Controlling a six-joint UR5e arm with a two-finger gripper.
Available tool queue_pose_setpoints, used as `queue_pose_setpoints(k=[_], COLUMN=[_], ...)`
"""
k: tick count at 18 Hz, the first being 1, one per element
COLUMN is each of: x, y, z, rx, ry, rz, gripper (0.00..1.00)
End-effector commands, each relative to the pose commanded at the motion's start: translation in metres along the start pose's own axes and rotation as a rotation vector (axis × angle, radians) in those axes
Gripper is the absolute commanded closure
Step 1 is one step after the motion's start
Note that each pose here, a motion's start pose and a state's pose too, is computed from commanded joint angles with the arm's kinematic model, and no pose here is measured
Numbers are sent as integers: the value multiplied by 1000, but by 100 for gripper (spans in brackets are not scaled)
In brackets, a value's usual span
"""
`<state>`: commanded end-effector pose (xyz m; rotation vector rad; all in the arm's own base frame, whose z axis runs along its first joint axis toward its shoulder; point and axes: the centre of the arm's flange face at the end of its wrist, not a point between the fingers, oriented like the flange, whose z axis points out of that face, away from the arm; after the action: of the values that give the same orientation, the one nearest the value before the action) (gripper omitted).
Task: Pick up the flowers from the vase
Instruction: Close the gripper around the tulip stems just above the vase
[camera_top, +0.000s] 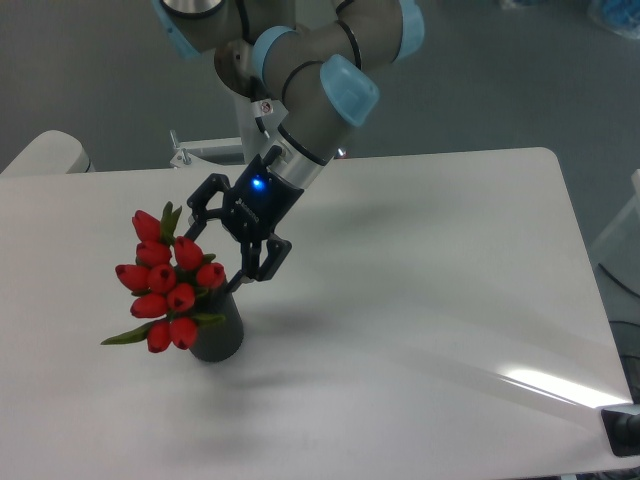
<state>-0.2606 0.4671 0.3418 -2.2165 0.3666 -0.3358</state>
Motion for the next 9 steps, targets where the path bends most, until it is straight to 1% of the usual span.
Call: queue_pose_setpoints(k=[9], x=[0], y=[1], z=[15], rx=[-6], ry=[26], rz=[8], gripper=[0])
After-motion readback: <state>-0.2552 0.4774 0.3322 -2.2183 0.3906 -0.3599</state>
